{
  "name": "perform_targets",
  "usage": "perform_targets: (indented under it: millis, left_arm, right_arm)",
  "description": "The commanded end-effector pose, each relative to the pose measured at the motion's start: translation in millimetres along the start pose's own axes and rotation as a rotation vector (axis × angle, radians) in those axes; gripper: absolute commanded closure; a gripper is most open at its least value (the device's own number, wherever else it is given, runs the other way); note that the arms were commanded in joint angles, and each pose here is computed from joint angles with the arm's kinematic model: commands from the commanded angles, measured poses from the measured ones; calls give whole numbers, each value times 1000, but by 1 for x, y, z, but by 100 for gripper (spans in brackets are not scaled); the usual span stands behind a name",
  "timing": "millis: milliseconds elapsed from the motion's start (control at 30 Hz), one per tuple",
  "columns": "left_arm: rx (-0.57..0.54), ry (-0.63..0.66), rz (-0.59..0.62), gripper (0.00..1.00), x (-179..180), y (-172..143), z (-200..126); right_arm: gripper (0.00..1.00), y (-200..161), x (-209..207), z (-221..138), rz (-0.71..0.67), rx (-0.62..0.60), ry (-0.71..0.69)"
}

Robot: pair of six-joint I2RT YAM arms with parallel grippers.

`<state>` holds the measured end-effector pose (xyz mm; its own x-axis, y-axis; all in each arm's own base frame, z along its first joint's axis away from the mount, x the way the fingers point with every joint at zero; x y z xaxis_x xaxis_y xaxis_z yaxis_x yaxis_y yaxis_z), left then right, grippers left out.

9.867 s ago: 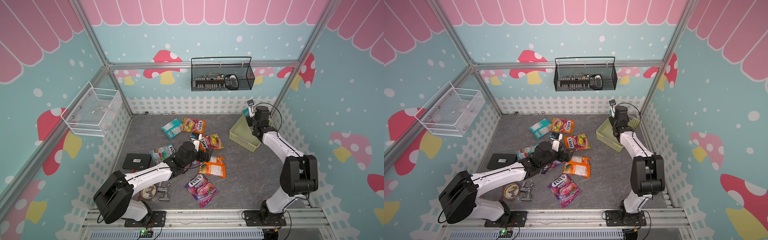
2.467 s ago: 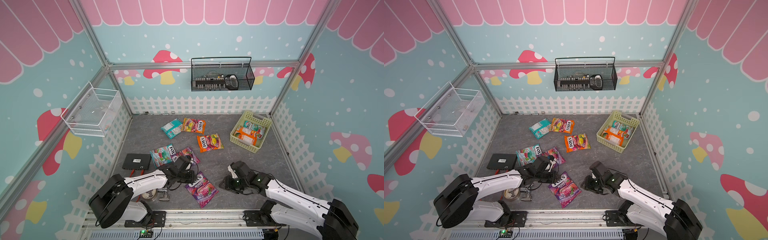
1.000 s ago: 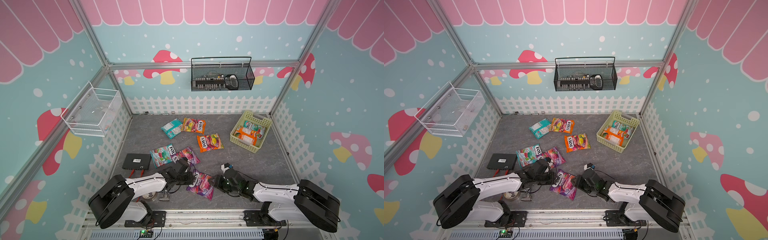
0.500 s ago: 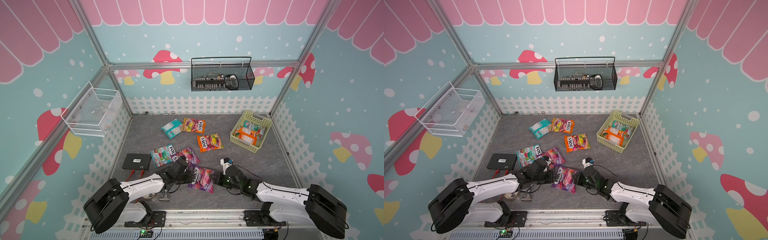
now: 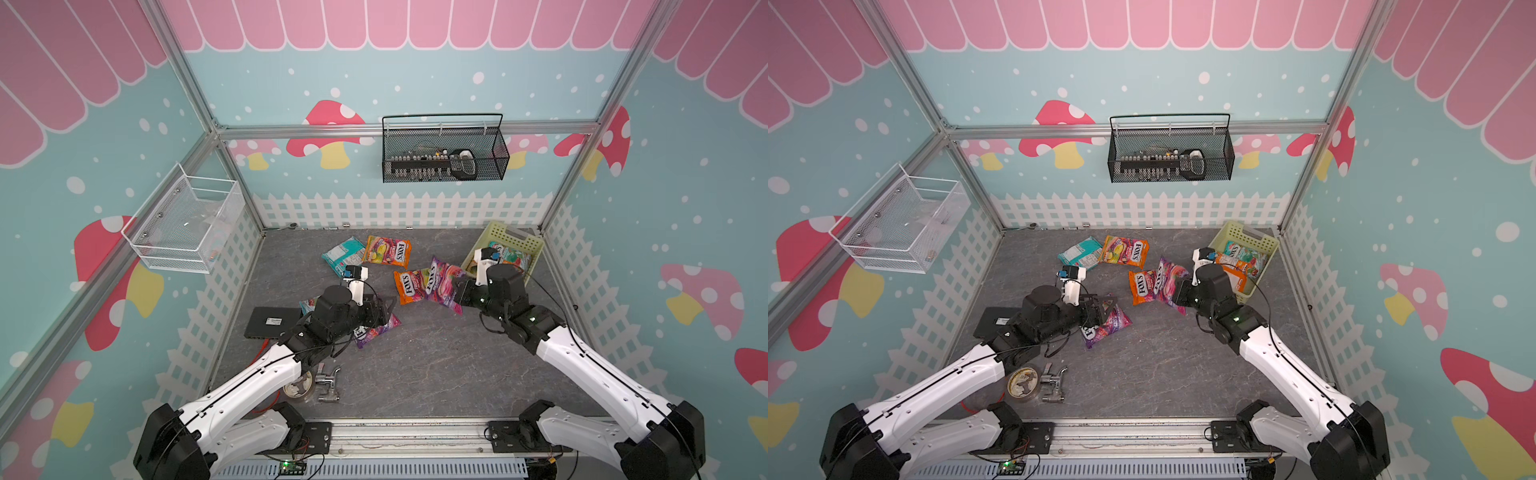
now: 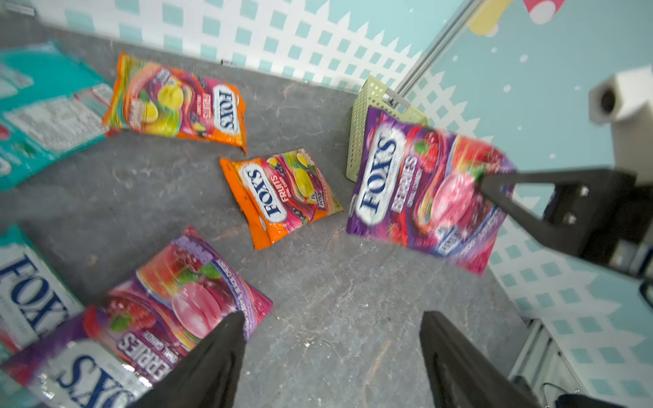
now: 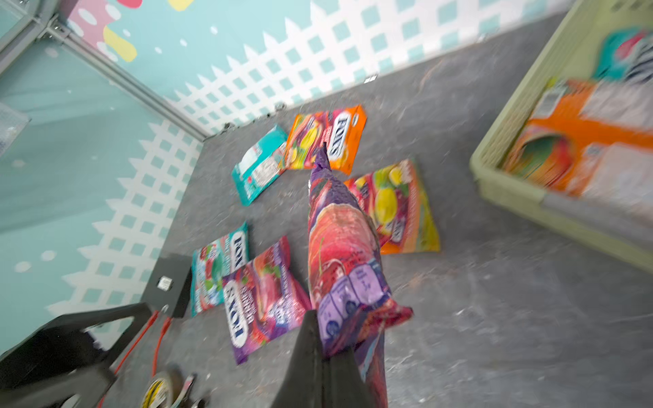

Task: Put the candies in the basket
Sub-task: Pick up the candy at the center of the board, then place the candy in the basket.

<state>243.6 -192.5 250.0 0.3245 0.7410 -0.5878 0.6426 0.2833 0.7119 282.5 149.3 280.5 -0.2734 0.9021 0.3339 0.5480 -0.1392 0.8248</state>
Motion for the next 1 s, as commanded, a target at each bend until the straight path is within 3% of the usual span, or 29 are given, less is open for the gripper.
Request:
perform_targets:
  millis: [0, 167, 267, 367, 633, 967]
  left_arm:
    - [-33, -30, 127, 11, -4, 4, -2]
    - [-48, -123, 127, 1, -4, -7, 1]
    - [-45, -136, 130, 1, 0, -14, 3]
    - [-23, -142, 129, 1, 0, -17, 6]
    - [4, -170, 111, 1, -6, -19, 7]
    - [1, -145, 112, 1, -3, -19, 11]
  right_arm:
    - [100, 31, -24, -3, -128, -39, -99]
    - [100, 76, -75, 4, -140, -114, -243]
    - [100, 94, -114, 6, -122, -162, -314]
    - [100, 102, -157, 19, -104, -131, -420]
    - [100, 121, -226, 59, -38, -119, -409]
    - [100, 121, -246, 96, -30, -78, -368]
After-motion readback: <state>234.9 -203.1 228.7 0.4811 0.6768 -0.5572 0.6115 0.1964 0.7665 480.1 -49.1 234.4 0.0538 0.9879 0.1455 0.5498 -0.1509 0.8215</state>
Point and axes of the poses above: each gripper's point midway between its finger pads, its own z axis out along the fingers, its own x axis along the line the jaws close on, y = z × x, the point moved 6 cm from there along -z, back along the fingers, and after that the axes turned 10 degrees about -z, right-handed, at the moved point
